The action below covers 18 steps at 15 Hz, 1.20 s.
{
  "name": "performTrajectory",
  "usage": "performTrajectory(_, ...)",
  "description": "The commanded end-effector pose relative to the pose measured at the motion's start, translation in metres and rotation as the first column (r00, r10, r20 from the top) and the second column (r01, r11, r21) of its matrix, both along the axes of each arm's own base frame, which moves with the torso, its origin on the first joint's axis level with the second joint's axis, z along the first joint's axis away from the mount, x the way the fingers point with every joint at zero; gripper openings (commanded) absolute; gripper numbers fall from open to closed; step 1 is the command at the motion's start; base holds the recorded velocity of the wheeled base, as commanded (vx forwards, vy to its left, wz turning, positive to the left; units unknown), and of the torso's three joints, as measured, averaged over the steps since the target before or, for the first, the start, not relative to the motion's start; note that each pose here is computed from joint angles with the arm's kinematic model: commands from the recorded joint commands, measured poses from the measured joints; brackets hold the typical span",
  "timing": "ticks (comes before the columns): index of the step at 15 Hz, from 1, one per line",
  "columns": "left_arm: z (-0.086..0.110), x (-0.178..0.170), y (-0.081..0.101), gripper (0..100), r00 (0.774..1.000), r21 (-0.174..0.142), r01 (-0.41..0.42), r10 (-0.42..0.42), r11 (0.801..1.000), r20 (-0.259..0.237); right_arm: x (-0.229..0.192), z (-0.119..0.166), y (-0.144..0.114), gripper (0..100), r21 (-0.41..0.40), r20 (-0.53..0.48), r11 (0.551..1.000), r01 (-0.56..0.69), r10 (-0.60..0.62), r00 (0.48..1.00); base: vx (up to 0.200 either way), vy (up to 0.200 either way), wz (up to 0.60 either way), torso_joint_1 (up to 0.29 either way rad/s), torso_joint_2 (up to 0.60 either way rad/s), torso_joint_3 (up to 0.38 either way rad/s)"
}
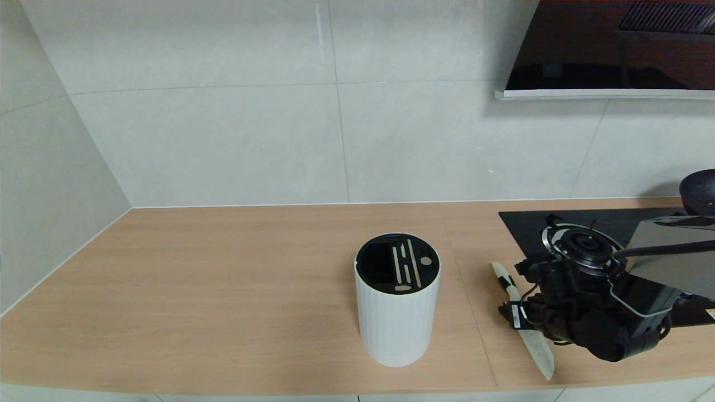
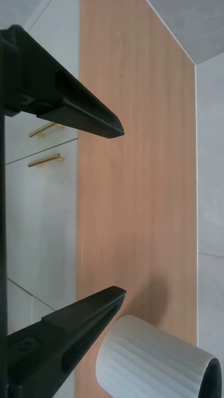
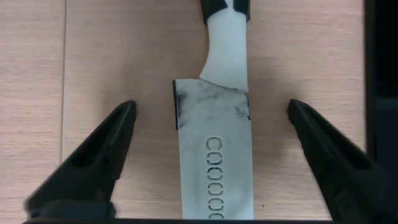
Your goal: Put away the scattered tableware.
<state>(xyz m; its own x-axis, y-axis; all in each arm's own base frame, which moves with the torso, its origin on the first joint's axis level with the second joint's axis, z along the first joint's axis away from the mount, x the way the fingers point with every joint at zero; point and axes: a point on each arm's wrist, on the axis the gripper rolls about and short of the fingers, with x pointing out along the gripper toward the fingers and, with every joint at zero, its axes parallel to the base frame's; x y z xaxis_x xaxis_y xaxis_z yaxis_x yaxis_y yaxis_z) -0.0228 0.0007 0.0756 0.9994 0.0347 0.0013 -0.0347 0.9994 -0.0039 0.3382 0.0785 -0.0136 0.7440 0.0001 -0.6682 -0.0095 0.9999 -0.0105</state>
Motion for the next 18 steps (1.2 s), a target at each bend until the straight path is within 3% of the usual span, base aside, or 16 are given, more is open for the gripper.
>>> performTrajectory(1,0.0,0.0,0.0,100,1.0,-0.001,-0.001,0.001,1.0,0.0,-0.001,-0.002,0.0,0,-0.001,-0.007,1.0,-0.002,0.002,1.0,0.0,0.0,0.0,0.0,0.0,0.0)
performTrajectory(12,0.0,0.0,0.0,100,1.0,0.001,-0.001,0.001,1.0,0.0,0.001,0.007,0.0,0,-0.011,0.054,1.0,0.026,-0.025,0.998,0.0,0.0,0.0,0.0,0.0,0.0)
performTrajectory(14,0.0,0.0,0.0,100,1.0,0.001,-0.001,0.001,1.0,0.0,-0.001,0.02,-0.001,0,-0.002,0.09,0.999,0.032,-0.032,0.995,0.0,0.0,0.0,0.0,0.0,0.0)
performTrajectory(18,0.003,-0.001,0.0,100,1.0,0.002,0.004,-0.004,1.0,0.012,-0.016,0.096,-0.004,0,0.042,0.286,0.999,0.031,-0.042,0.957,0.0,0.0,0.0,0.0,0.0,0.0)
